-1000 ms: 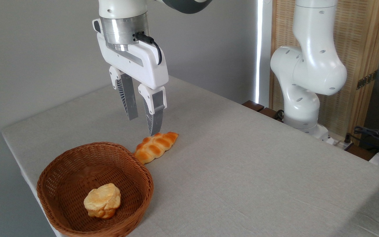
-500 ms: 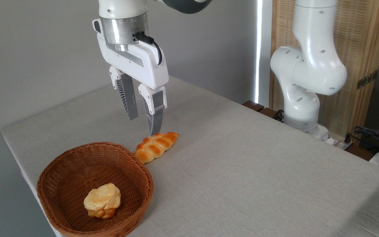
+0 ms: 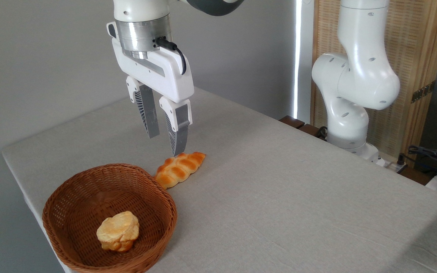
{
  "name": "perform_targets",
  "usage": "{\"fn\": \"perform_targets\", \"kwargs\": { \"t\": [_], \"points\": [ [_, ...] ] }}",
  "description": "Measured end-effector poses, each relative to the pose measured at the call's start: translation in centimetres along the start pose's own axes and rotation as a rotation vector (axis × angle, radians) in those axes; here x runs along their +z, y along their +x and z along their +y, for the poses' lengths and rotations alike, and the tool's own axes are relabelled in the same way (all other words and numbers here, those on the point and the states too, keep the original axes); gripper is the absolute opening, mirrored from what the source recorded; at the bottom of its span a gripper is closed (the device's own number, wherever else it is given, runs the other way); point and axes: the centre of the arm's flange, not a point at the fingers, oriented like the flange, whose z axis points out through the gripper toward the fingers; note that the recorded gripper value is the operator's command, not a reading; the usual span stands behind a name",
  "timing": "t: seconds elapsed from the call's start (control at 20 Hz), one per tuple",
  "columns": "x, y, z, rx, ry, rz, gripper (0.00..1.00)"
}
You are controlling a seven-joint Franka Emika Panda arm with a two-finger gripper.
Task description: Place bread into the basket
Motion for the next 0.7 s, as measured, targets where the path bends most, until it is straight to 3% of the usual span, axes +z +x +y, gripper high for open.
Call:
{"fn": "perform_targets", "kwargs": {
  "t": [0.7],
  "points": [
    [1.4, 0.6, 1.1, 0.022, -0.017, -0.022, 1.0]
  ]
}}
